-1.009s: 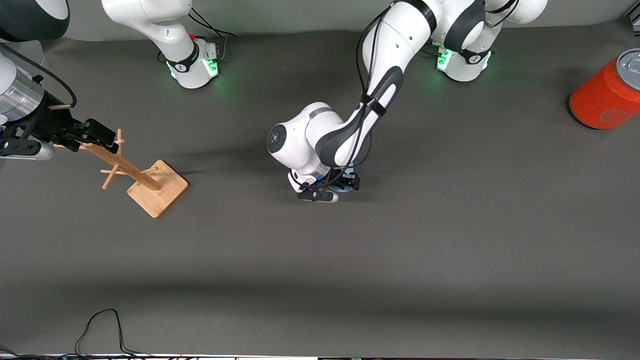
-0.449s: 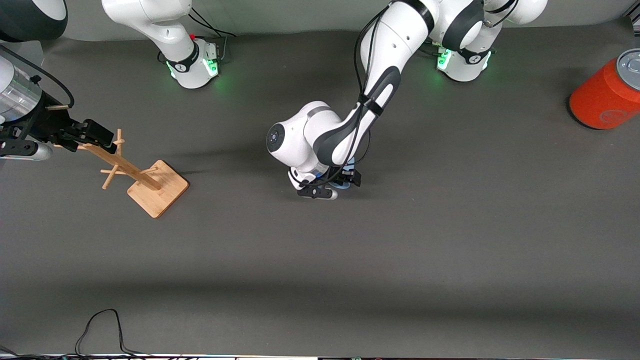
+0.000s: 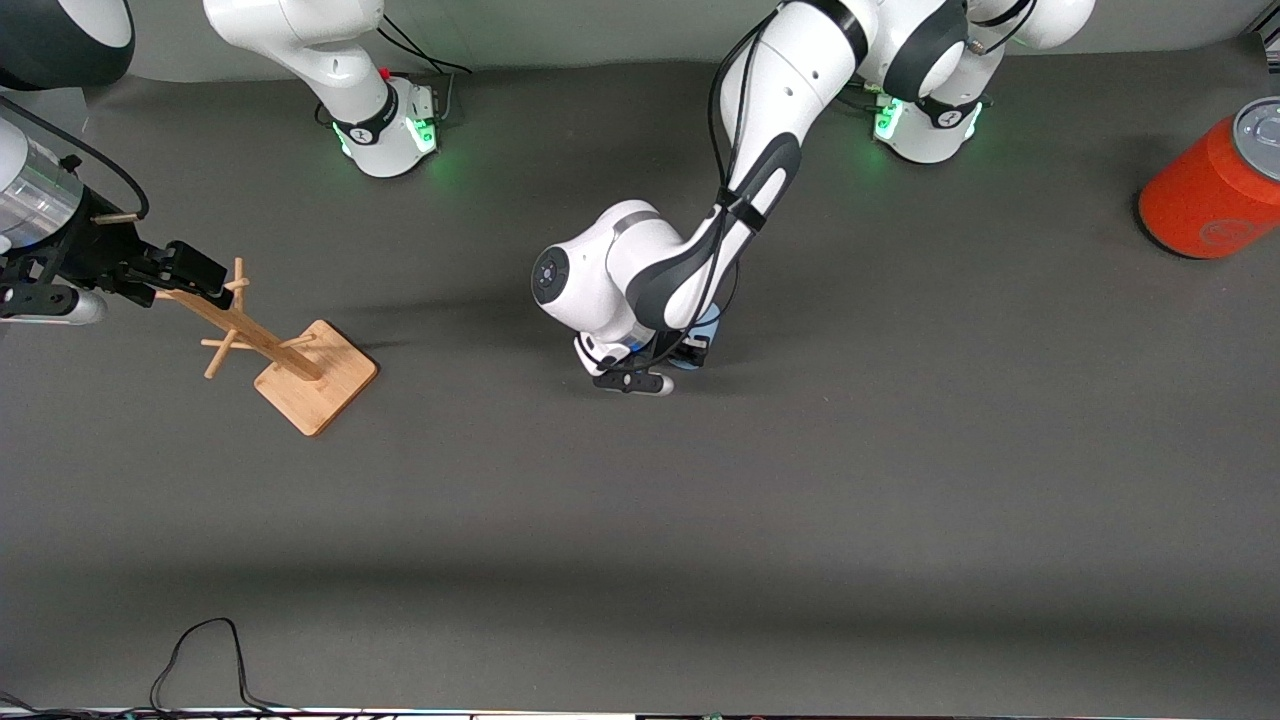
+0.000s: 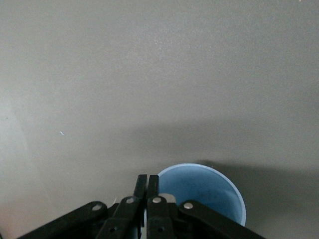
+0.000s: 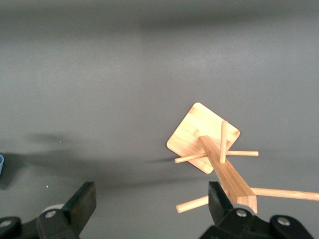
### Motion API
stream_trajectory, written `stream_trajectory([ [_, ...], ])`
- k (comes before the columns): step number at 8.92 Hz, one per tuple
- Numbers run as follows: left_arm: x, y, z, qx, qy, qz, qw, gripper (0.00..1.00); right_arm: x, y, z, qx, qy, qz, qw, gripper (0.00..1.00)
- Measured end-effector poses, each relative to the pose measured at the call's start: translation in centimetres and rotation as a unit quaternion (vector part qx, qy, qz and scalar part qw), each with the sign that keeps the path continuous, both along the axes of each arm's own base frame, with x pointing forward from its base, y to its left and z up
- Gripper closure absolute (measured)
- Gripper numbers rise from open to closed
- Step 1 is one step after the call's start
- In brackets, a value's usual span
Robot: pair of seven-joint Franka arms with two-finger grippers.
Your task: Rotate and upright cup with both arms
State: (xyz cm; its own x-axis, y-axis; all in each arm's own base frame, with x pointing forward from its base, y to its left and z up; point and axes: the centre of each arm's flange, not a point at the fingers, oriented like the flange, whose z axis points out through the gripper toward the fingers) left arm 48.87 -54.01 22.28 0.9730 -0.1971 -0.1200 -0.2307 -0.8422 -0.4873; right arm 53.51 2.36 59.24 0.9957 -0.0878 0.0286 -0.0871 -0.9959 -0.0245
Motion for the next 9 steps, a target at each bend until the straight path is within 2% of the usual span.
stream_trajectory([
  [2, 2.4, 0.7, 5.0, -0.02, -0.02, 0.018, 0.999, 0.97, 0.3, 0.0, -0.5, -0.001, 0.005, 0.002, 1.0, 0.0],
  [3, 4.1, 1.4, 8.5, -0.043, -0.037, 0.03, 0.998, 0.97, 0.4, 0.0, -0.6, -0.001, 0.006, 0.003, 1.0, 0.0],
  [4, 6.2, 2.7, 12.9, -0.089, -0.048, 0.055, 0.993, 0.97, 0.4, 0.0, -0.5, -0.001, 0.005, 0.003, 1.0, 0.0],
  [5, 8.7, 4.5, 16.8, -0.15, -0.059, 0.085, 0.983, 0.97, 0.5, 0.0, -0.5, -0.001, 0.004, 0.003, 1.0, 0.0],
  [6, 11.2, 6.5, 20.3, -0.206, -0.083, 0.103, 0.97, 0.97, 0.5, 0.1, -0.5, -0.001, 0.004, 0.004, 1.0, 0.0],
  [7, 12.3, 7.2, 22.6, -0.241, -0.11, 0.113, 0.958, 0.97, 0.5, 0.2, -0.5, -0.001, 0.005, 0.005, 1.0, 0.0],
  [9, 11.8, 5.8, 23.4, -0.304, -0.166, 0.128, 0.929, 0.97, 0.5, 0.3, -0.6, -0.001, 0.005, 0.007, 1.0, 0.0],
])
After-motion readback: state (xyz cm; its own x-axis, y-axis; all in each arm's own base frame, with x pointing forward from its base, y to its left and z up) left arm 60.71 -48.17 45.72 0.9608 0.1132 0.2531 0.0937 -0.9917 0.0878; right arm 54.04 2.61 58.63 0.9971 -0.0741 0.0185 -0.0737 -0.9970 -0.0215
